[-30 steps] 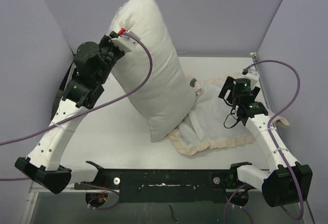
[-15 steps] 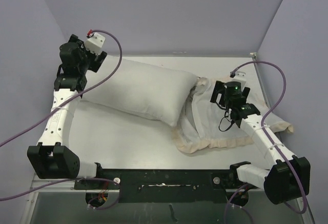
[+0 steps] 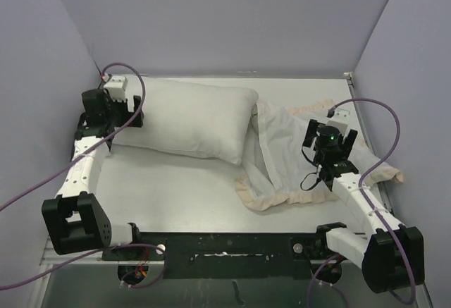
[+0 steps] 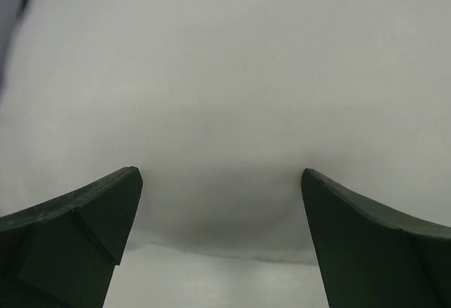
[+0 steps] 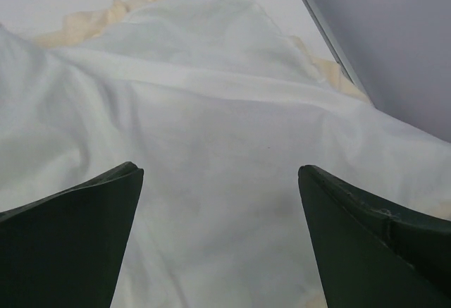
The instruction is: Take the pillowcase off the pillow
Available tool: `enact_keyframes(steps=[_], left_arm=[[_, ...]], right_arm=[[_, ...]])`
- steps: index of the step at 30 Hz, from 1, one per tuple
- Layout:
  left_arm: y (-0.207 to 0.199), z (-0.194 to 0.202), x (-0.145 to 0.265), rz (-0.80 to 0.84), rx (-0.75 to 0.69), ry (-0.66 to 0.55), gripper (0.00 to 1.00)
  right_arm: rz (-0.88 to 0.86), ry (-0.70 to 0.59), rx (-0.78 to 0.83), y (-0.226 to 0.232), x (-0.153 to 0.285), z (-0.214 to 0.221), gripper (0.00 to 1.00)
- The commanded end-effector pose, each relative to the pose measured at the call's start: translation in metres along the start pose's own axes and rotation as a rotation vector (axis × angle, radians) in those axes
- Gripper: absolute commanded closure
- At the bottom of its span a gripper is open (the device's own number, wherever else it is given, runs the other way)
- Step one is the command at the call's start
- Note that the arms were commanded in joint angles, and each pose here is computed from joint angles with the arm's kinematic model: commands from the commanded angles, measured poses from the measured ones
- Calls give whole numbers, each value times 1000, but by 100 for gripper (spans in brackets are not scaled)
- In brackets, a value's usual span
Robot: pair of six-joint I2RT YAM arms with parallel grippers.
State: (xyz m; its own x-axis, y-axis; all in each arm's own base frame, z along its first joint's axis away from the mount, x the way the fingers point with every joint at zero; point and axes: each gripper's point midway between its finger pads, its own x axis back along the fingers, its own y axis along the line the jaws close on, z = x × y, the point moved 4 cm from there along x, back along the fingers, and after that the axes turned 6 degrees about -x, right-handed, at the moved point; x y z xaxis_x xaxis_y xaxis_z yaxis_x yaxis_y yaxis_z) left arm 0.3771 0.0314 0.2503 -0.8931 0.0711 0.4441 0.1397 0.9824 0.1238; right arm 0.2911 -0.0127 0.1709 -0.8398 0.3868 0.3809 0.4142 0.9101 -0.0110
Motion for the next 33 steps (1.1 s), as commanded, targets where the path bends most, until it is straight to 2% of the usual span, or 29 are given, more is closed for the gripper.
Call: enact_keyframes(steps=[1, 3, 7, 10, 15, 20, 22, 26, 28, 31, 33], left_arm=[[-20, 40, -6, 45, 97, -42, 2], [-24, 64, -10, 37, 101, -63, 2], [-31, 104, -20, 21, 117, -98, 2], [-35, 126, -26, 5, 120, -150, 2], [-50, 149, -19, 12, 100, -340, 2], [-54, 176, -24, -23, 93, -359, 2], [-54, 174, -25, -31, 80, -403, 2], [-49, 175, -33, -88, 116, -318, 2], [-47, 171, -45, -114, 110, -282, 2], [-55, 172, -64, -123, 68, -137, 2], [-58, 170, -64, -109, 48, -157, 2]], right_arm=[[58, -54, -107, -14, -13, -6, 2], [27, -122, -153, -18, -15, -3, 2], [-36, -241, -130, -23, -15, 5, 2], [-4, -250, -119, -30, -20, 19, 2], [39, -297, -172, -46, -24, 39, 2], [-1, -259, -142, -42, -39, 59, 2], [-45, -272, -118, -35, -44, 64, 2], [-125, -300, -53, -20, -54, 72, 2], [-279, -303, 44, 2, -54, 76, 2], [-337, -315, 152, 24, -59, 79, 2], [-331, -222, 176, 31, -67, 82, 2]])
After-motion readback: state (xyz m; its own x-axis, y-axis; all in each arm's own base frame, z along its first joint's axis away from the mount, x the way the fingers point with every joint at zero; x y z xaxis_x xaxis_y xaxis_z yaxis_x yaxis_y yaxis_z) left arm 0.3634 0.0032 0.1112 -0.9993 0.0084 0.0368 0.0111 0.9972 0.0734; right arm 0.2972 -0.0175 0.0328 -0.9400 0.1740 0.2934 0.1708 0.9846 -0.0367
